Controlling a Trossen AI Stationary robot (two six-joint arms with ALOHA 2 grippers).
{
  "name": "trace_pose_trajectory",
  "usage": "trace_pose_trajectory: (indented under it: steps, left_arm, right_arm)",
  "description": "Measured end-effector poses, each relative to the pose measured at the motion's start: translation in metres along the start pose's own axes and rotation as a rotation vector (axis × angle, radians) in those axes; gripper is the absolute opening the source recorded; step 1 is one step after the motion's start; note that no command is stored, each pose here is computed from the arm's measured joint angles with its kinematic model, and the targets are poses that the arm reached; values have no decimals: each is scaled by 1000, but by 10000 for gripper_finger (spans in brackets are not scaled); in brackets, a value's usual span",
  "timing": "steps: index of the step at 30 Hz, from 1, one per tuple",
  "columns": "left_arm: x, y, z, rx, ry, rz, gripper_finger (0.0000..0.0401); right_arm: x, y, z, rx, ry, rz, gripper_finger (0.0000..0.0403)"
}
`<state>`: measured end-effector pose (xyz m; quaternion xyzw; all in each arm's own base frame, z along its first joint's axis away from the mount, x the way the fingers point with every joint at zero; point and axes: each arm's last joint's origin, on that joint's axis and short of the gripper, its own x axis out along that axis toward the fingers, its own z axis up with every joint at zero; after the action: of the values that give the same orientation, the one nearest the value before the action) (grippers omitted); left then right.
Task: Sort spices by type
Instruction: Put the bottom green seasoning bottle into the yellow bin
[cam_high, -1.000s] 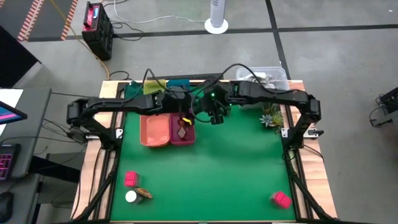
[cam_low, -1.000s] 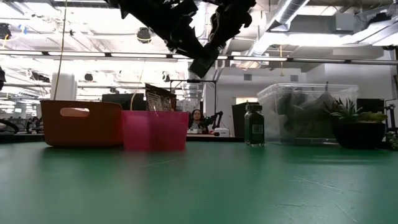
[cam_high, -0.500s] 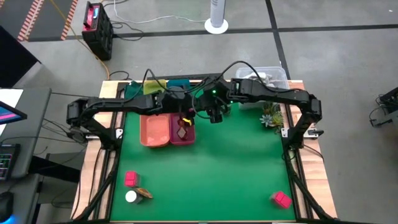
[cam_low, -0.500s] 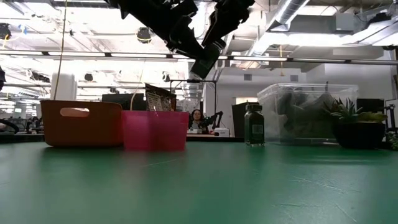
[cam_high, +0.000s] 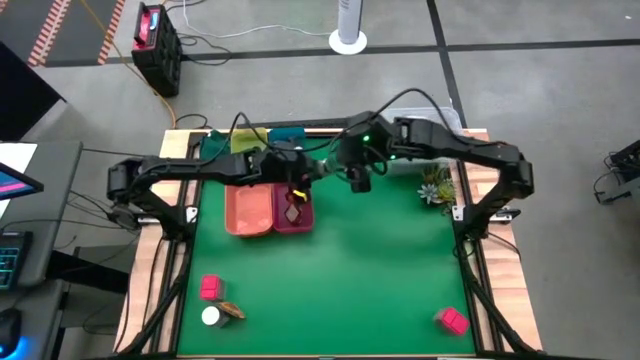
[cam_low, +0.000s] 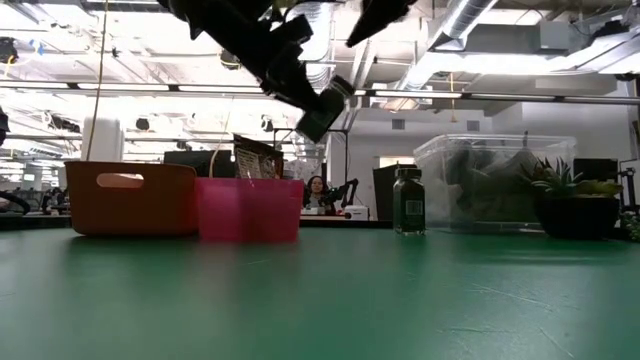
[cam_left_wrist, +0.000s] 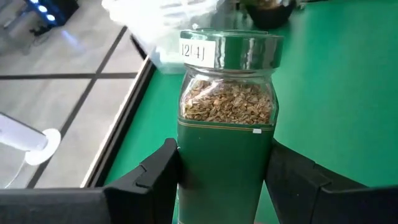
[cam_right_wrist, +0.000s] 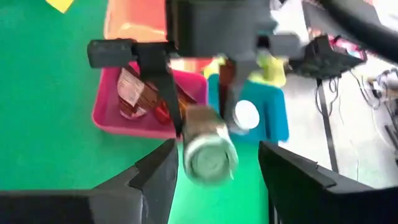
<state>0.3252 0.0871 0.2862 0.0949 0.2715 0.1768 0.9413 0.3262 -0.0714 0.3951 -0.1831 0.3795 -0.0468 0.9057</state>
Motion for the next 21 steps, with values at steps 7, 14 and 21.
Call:
trace_pose_trajectory:
  steps: [7,14,21]
  left_arm:
    - [-10,14,-26,-43,-16,73,189]
    - [-53,39,-49,-148,-130,178,189]
    - [-84,42,-93,-223,-243,358,190]
  right_arm:
    - [-1,-11,-26,148,150,8,252]
    - [9,0,-55,209,150,-9,250]
    - [-3,12,-68,245,-104,-102,250]
